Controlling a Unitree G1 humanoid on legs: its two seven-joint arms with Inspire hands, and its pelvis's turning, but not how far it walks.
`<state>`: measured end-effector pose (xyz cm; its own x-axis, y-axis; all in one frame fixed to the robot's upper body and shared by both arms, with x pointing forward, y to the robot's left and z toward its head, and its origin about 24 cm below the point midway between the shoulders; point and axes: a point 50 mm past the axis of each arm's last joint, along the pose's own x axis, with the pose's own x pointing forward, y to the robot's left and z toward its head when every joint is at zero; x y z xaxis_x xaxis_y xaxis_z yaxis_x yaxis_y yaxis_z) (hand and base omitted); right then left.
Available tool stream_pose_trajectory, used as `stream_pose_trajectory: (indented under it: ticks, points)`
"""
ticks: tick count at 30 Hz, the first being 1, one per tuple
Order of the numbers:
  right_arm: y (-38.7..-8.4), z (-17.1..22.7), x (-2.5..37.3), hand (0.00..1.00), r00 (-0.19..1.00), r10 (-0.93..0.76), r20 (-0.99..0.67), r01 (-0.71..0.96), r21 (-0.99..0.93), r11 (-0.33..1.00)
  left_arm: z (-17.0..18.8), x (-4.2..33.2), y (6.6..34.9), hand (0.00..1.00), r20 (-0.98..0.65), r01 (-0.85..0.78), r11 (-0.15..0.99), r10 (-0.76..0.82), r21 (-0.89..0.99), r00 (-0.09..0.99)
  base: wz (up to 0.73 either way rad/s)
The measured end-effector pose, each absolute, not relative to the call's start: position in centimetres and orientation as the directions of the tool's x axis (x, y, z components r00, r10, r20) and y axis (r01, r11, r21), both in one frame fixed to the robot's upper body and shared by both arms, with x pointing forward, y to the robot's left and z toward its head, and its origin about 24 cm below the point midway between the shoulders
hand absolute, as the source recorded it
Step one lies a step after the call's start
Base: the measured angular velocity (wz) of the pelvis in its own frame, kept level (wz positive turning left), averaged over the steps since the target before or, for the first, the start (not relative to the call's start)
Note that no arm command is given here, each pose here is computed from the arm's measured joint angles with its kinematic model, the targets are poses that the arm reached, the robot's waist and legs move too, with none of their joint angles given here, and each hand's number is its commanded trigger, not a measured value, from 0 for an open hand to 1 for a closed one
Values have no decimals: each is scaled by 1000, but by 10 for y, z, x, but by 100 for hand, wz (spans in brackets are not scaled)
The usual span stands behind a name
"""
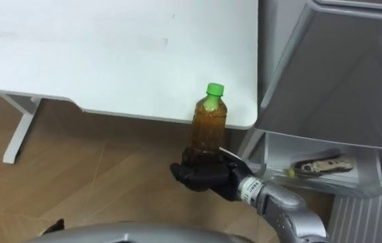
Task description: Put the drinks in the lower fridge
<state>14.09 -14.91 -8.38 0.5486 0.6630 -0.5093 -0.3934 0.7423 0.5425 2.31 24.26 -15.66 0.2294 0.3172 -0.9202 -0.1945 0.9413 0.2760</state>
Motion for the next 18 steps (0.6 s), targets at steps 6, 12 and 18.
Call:
stream_pose_trajectory:
  ticks: [6, 12, 18]
  points:
    - [-148, -85, 141, 100, 545, 668, -507, -384, 557, 736, -158, 25, 239, 0, -927, -24, 954, 297, 300, 227, 2]
    - [-154, -95, 138, 100, 538, 629, -560, -324, 551, 769, -158, 33, 236, 0, -929, 52, 953, 277, 298, 246, 4]
    - [-158, -101, 136, 100, 548, 576, -607, -272, 522, 808, -158, 41, 235, 0, -915, 142, 931, 287, 336, 284, -7]
